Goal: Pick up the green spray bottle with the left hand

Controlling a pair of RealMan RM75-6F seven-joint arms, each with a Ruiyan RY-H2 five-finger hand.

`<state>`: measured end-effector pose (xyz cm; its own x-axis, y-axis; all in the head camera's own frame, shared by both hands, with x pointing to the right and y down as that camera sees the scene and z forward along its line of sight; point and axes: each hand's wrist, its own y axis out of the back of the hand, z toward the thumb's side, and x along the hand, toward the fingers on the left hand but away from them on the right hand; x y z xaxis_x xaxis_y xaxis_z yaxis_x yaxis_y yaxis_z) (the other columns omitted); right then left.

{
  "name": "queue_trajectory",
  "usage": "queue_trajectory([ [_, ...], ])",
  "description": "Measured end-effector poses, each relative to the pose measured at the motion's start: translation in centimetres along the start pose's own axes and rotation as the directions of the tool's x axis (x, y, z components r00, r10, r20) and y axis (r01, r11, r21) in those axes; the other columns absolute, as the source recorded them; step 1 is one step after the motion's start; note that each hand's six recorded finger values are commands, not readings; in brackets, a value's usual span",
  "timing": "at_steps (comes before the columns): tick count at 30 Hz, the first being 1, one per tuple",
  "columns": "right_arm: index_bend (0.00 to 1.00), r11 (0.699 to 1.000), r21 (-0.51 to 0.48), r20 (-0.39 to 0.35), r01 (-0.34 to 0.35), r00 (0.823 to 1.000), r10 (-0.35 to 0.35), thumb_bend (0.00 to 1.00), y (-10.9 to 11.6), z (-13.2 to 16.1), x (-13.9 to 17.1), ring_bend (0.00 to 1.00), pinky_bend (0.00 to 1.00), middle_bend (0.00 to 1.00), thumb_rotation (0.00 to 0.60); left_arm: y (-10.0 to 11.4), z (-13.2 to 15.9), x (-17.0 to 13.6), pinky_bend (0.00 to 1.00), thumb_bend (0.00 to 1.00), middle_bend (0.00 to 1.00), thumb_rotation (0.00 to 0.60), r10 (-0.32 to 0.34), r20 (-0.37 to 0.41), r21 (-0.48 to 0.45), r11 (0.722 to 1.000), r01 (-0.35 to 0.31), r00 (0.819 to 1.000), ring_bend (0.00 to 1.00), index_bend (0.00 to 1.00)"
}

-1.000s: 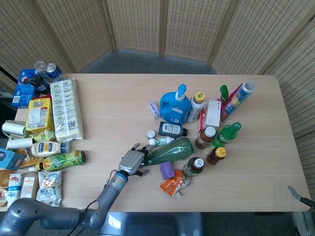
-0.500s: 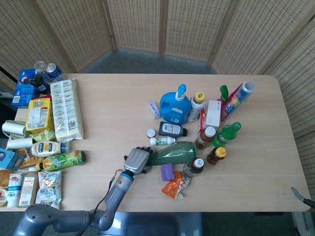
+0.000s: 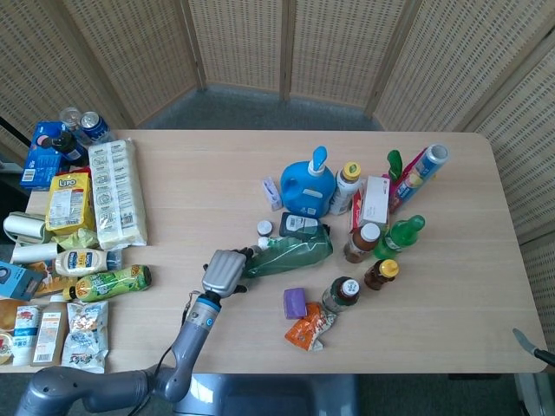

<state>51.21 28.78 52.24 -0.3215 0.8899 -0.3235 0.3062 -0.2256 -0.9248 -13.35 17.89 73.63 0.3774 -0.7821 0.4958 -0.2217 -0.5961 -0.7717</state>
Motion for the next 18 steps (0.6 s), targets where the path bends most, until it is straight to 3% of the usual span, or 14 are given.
queue_trajectory([
  [9, 0.0, 1.0, 0.002, -0.029, -0.018, 0.999, 0.018, 0.03, -0.8, 1.2, -0.5, 0.0, 0.0, 0.0, 0.491, 5.4, -1.0, -1.6, 0.62, 0.52, 0.61, 0.6, 0.121, 0.039, -0.07, 0.99, -0.118, 0.992, 0.82, 0.66],
  [18, 0.0, 0.999, -0.003, -0.06, -0.036, 0.998, 0.036, 0.03, -1.5, 2.3, -0.9, 0.0, 0.0, 0.0, 0.494, 12.5, -0.7, -3.6, 0.62, 0.52, 0.61, 0.6, 0.272, 0.072, -0.149, 0.954, -0.259, 0.96, 0.82, 0.65],
])
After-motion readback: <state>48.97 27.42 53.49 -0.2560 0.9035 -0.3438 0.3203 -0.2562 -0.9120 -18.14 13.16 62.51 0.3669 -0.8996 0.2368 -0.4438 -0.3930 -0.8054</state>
